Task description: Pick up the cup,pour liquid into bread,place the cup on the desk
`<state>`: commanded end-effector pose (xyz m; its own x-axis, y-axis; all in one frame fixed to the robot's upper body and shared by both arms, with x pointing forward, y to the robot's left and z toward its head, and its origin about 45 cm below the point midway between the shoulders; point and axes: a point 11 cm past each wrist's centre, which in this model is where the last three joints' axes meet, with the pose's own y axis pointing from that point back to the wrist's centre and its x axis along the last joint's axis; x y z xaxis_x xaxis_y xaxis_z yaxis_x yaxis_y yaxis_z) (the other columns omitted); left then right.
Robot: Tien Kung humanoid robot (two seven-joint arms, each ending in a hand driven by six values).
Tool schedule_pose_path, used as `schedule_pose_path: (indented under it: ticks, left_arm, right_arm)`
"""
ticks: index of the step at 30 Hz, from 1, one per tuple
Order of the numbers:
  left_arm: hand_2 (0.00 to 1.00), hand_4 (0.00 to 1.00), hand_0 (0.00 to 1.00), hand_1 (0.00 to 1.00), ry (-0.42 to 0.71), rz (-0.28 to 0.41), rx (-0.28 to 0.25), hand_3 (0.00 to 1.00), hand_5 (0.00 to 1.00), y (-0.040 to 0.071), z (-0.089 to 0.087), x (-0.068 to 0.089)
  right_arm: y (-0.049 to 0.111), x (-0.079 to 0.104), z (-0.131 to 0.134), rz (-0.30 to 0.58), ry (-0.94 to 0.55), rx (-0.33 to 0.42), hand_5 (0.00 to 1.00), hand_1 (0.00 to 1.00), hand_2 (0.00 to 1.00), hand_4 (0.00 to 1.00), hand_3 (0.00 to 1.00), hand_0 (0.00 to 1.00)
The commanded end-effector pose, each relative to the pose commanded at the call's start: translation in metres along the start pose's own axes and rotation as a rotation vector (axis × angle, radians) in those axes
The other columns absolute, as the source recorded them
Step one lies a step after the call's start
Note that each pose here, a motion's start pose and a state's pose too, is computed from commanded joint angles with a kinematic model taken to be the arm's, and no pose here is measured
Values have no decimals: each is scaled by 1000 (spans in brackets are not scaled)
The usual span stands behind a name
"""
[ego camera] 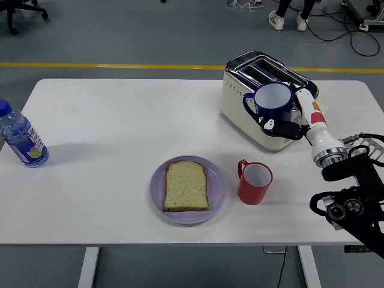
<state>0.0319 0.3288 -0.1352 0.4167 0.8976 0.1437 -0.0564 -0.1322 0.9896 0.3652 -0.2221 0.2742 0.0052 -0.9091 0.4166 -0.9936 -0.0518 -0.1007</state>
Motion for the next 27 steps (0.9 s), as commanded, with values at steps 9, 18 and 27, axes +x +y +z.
schedule_pose_path:
  ticks: [9, 18, 27]
  left_arm:
    - [656, 320, 636, 646, -1, 1, -3, 546, 843, 0, 2, 1]
    - [656, 320, 635, 645, -10, -1, 4, 546, 844, 0, -2, -1]
    - [656, 319, 635, 646, -18, -3, 11, 545, 844, 0, -6, -2]
  right_arm:
    - [7, 32, 23, 137, -259, 57, 2, 460, 561, 584, 579, 510]
    - [20, 64, 67, 344, -396, 66, 2, 465, 565, 577, 579, 513]
    - [36, 71, 113, 432, -313, 3, 2, 472, 570, 569, 579, 520]
